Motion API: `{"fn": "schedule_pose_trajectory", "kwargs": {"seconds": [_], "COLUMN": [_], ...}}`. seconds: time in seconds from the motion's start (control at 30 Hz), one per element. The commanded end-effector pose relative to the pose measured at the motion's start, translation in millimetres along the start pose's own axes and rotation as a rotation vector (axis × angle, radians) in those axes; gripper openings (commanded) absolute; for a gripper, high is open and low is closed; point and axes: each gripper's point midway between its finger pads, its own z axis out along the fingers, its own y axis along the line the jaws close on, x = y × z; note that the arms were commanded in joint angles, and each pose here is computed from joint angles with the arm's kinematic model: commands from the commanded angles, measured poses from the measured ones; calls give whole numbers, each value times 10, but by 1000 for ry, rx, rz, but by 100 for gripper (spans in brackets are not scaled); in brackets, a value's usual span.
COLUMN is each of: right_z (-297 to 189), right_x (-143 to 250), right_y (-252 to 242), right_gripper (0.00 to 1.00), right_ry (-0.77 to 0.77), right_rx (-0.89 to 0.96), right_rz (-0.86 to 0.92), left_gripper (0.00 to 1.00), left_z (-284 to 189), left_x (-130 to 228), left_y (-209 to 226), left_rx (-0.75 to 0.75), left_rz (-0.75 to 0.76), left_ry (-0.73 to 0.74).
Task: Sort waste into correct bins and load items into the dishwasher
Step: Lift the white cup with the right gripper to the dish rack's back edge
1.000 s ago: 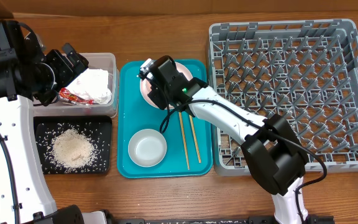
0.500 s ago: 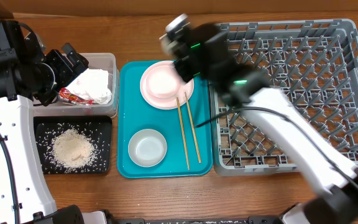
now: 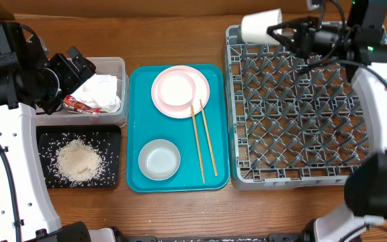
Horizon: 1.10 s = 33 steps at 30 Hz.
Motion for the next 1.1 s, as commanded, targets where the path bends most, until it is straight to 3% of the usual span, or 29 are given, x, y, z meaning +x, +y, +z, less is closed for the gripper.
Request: {"fn": "schedule_pose_trajectory", "kwargs": {"seconds": [0.0, 0.27, 1.07], "right_z": [-15, 252, 631], "right_x": [167, 528, 817], "right_y": [29, -516, -1056], "right_gripper": [4, 4, 4], "right_ry": [5, 27, 69], "right_rx": [-269, -290, -80], "right_rz": [81, 116, 96], "left_gripper": [100, 100, 100], "left_z": [-109, -109, -109], "left_x": [-26, -26, -26], "left_y": [-80, -80, -80], "left_rx": [28, 28, 28], "left_rz": [13, 13, 13], "left_ry": [-27, -27, -27]}}
